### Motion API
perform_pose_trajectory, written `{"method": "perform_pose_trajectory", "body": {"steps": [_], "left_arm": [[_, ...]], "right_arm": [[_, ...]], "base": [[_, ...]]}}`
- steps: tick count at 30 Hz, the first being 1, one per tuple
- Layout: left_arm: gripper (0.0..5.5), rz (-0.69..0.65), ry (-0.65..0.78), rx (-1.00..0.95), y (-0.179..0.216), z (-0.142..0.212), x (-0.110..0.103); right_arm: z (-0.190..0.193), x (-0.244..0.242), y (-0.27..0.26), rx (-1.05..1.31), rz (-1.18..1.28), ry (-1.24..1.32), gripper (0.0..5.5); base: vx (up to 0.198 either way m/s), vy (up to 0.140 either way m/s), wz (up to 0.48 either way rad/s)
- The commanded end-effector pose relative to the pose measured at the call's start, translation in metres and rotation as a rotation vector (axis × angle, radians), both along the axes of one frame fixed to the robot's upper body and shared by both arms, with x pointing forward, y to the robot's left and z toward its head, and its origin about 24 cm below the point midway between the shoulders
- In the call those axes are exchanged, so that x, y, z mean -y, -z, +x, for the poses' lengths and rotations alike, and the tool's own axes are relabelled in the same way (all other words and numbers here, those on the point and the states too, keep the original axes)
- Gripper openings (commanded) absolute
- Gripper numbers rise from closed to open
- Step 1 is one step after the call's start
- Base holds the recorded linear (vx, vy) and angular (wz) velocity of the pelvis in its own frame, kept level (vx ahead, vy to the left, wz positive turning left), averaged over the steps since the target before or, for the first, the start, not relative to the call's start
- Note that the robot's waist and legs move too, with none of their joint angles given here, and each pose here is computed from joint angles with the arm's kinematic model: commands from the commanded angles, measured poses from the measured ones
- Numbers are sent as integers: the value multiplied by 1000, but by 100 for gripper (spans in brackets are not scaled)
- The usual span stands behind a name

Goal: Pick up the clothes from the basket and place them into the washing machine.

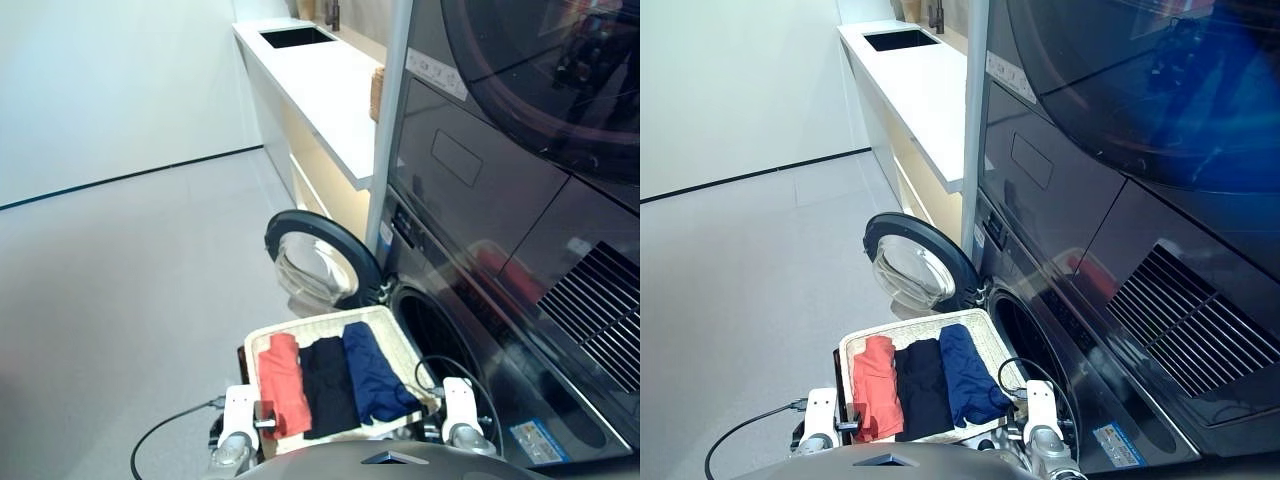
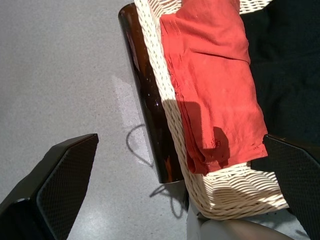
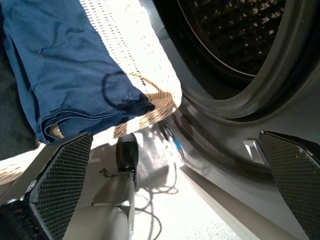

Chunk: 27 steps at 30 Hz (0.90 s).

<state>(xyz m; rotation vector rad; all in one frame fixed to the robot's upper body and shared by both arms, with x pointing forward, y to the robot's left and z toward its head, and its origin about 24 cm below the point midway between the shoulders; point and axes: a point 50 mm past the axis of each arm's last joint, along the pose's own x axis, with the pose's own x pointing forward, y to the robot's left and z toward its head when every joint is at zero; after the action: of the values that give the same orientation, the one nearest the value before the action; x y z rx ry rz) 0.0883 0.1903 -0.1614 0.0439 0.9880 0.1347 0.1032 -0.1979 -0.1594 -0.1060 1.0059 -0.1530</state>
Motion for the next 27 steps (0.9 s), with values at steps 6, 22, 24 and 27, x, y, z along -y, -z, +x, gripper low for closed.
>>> {"method": "perform_pose_trajectory", "body": {"steps": [6, 22, 24, 27], "left_arm": [[550, 28, 39, 75, -7, 31, -2], [550, 5, 6, 78, -7, 31, 3], [550, 0, 7, 83, -7, 33, 4], [550, -2, -1, 111, -10, 40, 5]], "right_arm": [[28, -4, -8, 82, -11, -46, 550], [36, -8, -11, 115, -3, -52, 550], [38, -11, -12, 121, -3, -75, 550], [44, -14, -14, 146, -8, -109, 550]], "base": [[0, 0, 0], [0, 0, 0], [0, 0, 0], [0, 0, 0]]}}
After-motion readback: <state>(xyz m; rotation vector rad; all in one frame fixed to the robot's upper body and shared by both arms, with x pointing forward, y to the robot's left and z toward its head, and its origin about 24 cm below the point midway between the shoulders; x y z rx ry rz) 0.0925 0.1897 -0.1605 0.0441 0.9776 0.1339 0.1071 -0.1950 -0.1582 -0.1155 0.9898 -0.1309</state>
